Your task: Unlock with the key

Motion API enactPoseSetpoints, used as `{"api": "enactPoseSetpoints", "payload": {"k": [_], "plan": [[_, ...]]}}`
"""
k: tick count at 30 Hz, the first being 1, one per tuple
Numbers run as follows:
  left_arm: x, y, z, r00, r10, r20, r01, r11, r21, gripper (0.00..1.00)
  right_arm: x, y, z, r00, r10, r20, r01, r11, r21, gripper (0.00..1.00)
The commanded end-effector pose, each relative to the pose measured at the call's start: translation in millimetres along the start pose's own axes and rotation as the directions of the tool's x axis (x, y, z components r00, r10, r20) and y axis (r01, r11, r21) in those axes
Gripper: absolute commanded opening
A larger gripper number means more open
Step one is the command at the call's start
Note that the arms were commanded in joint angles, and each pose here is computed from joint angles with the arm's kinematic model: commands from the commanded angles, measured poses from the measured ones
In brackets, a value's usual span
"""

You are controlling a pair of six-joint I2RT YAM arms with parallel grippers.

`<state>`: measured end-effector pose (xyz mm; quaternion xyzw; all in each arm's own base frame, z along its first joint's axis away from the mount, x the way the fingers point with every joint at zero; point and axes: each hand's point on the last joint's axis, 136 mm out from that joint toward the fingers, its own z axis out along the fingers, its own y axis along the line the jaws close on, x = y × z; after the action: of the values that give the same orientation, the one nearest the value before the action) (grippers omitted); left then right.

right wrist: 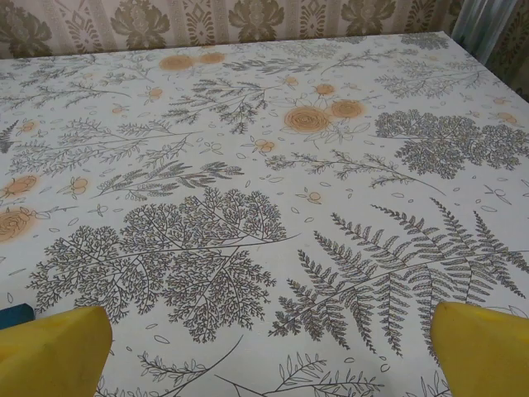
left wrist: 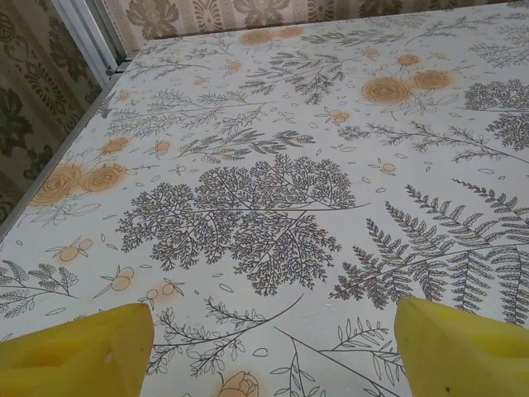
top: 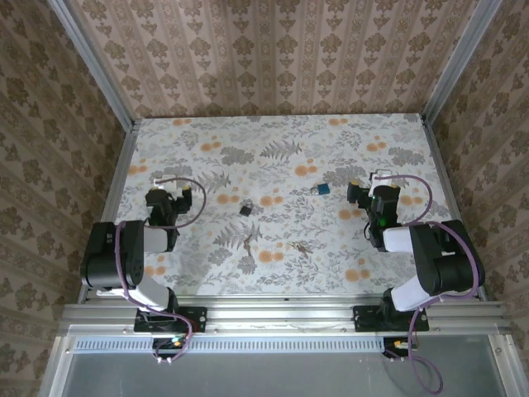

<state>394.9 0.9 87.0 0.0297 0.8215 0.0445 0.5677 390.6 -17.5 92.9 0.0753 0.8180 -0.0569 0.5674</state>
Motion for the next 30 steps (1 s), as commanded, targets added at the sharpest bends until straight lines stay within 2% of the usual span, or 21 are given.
{"api": "enactPoseSetpoints", "payload": {"k": [1, 28, 30], "plan": [[-10.8, -2.0, 2.0, 1.000, 0.012, 0.026, -0.012, 1.000, 0.015, 1.00, -9.3, -2.2, 2.5, 0.999, -0.012, 0.031, 0.011, 1.000, 0.011, 1.00], [-10.6, -2.0, 1.6, 1.000, 0.012, 0.026, -0.013, 1.000, 0.015, 1.00, -8.4, -2.3, 2.7, 1.000, -0.011, 0.028, 0.011, 1.000, 0.010, 1.00], [-12.1, 11.8, -5.0, 0.998, -0.008, 0.058, 0.012, 0.997, -0.071, 1.00, -9.5, -4.1, 1.8, 0.999, -0.006, 0.034, 0.006, 1.000, 0.020, 1.00]]}}
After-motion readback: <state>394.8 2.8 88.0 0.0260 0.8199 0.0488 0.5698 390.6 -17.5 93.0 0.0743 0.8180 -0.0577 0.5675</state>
